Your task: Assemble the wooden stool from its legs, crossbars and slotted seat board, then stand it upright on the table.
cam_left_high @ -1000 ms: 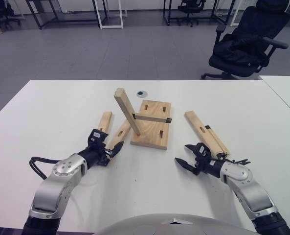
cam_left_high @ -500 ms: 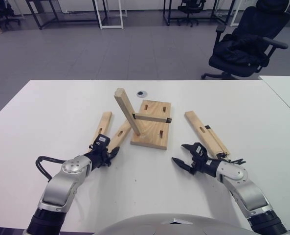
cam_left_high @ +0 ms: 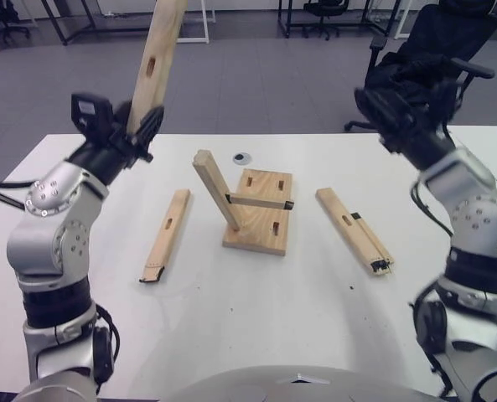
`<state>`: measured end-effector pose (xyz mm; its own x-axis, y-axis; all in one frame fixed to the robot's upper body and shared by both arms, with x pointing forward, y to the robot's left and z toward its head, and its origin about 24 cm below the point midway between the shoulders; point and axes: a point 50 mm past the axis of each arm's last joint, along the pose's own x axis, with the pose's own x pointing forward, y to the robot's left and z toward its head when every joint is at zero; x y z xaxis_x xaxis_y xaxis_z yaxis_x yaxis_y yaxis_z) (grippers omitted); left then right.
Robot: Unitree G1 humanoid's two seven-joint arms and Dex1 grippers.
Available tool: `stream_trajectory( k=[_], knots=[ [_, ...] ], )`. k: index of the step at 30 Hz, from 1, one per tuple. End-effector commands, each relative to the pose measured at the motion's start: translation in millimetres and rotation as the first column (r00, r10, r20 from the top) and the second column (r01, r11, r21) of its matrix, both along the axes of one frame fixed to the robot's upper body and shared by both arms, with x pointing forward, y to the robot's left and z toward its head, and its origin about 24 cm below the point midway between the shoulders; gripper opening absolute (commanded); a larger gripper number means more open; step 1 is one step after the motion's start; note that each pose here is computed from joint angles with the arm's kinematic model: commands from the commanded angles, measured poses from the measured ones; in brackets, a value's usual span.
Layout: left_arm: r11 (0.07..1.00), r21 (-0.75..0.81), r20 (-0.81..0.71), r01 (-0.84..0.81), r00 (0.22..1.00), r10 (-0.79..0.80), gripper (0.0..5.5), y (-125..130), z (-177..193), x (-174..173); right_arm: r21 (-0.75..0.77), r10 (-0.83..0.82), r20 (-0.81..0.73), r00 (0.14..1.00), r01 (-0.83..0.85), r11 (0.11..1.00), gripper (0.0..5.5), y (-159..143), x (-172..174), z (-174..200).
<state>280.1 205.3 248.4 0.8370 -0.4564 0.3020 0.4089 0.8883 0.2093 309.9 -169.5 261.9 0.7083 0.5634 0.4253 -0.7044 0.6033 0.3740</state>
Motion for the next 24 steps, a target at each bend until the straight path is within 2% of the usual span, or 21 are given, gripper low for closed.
stream_trajectory(
  k=[1, 6, 11, 24],
  knots=[
    [0.979, 0.086, 0.178, 0.183, 0.964, -0.195, 2.08, -37, 42, 9, 0.212, 0.228, 0.096, 0.969, -0.244, 0.946, 3.78, 47, 2, 69],
    [0.947, 0.199, 0.205, 0.253, 0.934, -0.293, 2.08, -59, 37, 8, 0.319, 0.312, 0.079, 0.947, -0.32, 0.892, 3.78, 64, 7, 81],
    [0.924, 0.274, 0.199, 0.265, 0.925, -0.324, 2.08, -65, 29, 7, 0.315, 0.326, 0.07, 0.943, -0.331, 0.89, 3.78, 71, 5, 79],
    [0.894, 0.373, 0.221, 0.248, 0.912, -0.345, 2.08, -67, 25, 6, 0.347, 0.264, 0.015, 0.964, -0.253, 0.903, 1.13, 67, 5, 69]
  ],
)
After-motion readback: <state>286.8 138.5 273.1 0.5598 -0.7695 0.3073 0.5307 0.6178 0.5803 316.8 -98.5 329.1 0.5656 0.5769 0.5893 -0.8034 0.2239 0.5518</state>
